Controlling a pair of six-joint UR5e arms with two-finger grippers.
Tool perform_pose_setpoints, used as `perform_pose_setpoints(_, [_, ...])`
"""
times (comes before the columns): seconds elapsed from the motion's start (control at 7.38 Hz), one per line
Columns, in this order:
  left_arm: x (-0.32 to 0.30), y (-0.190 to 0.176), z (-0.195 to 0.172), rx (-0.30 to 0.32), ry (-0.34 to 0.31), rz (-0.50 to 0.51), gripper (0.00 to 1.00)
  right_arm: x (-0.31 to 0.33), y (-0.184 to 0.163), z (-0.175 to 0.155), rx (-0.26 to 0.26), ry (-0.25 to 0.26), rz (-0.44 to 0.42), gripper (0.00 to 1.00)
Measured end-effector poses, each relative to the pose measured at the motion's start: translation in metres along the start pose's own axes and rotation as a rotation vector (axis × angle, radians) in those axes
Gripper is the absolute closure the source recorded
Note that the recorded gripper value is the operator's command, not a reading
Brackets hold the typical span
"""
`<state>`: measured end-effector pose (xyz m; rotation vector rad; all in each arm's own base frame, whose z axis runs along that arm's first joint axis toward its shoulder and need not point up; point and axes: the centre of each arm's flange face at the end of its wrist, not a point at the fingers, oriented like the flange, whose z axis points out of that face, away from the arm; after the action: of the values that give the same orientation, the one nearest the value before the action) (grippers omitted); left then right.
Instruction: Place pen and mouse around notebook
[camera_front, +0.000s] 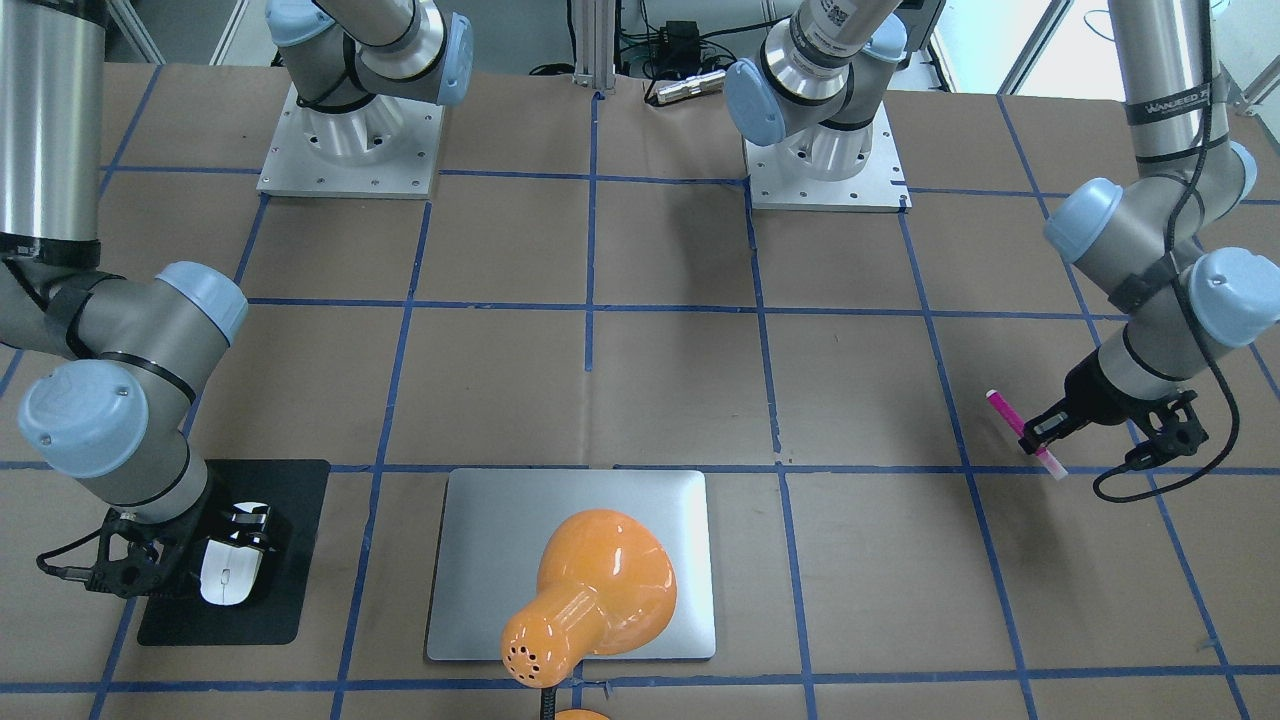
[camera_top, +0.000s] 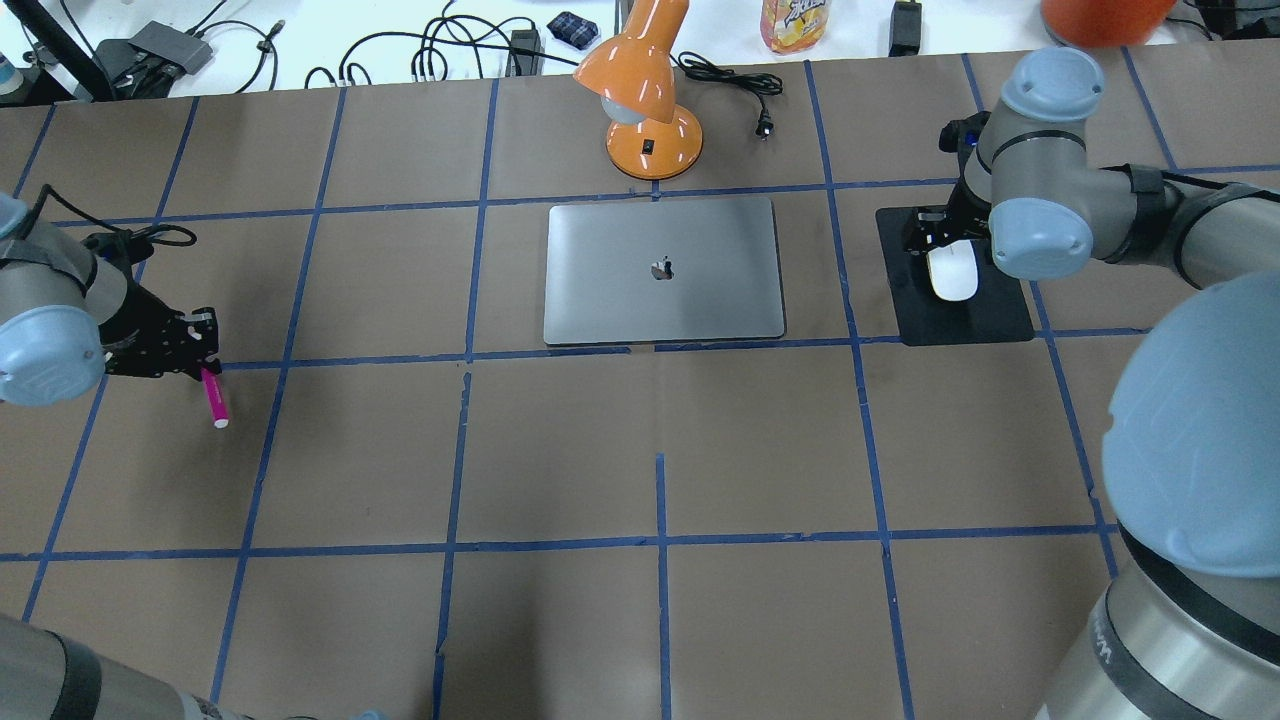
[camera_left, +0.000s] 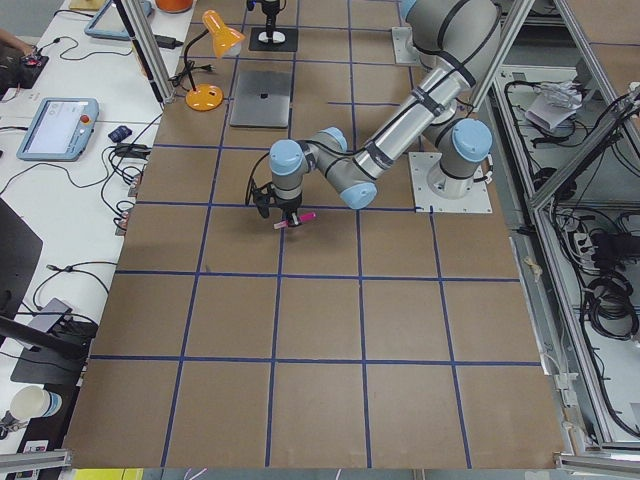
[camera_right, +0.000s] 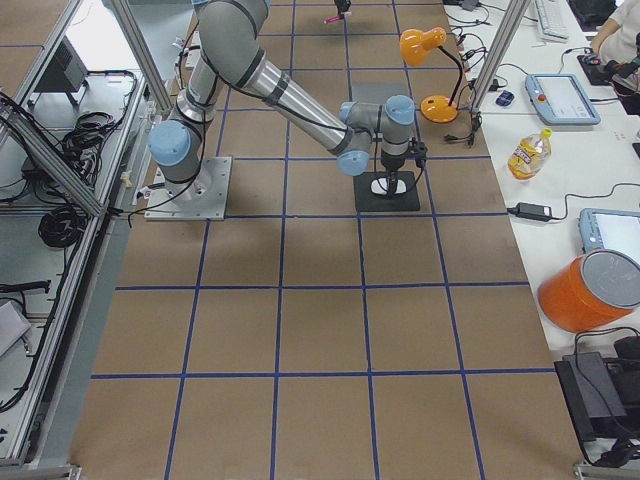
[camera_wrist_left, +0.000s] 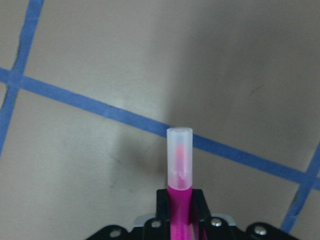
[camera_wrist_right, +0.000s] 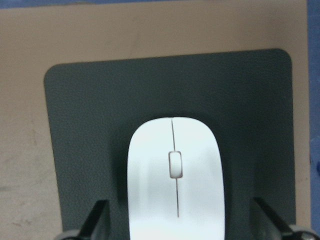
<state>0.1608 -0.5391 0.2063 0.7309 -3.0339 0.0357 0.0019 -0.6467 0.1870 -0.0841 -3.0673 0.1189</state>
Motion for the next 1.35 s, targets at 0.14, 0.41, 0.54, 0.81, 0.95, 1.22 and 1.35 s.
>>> perform_pose_setpoints(0.14, [0.030,0.004,-0.002,0.007,0.016,-0.068,1.00,0.000,0.001,-0.010,0.005,0.002,-0.001,0.00])
perform_pose_setpoints(0.41, [0.093,0.018,-0.005,0.014,0.064,-0.217,1.00,-0.007,0.011,-0.057,-0.001,-0.005,-0.011,0.00])
perform_pose_setpoints(0.54, [0.127,0.030,-0.007,0.023,0.079,-0.269,1.00,-0.021,0.022,-0.091,-0.012,-0.008,-0.031,0.00])
perform_pose_setpoints(0.81, [0.196,0.064,-0.007,0.024,0.095,-0.381,1.00,-0.065,0.053,-0.182,-0.045,-0.016,-0.085,0.00])
perform_pose_setpoints(0.95, [0.232,0.088,-0.007,0.025,0.102,-0.441,1.00,-0.085,0.065,-0.236,-0.055,-0.016,-0.083,0.00])
perform_pose_setpoints(1.22, [0.292,0.137,-0.004,0.038,0.093,-0.522,1.00,-0.121,0.079,-0.324,-0.045,-0.021,-0.067,0.00])
perform_pose_setpoints(1.35, [0.316,0.162,-0.001,0.035,0.086,-0.567,1.00,-0.141,0.086,-0.347,-0.027,-0.028,-0.091,0.00])
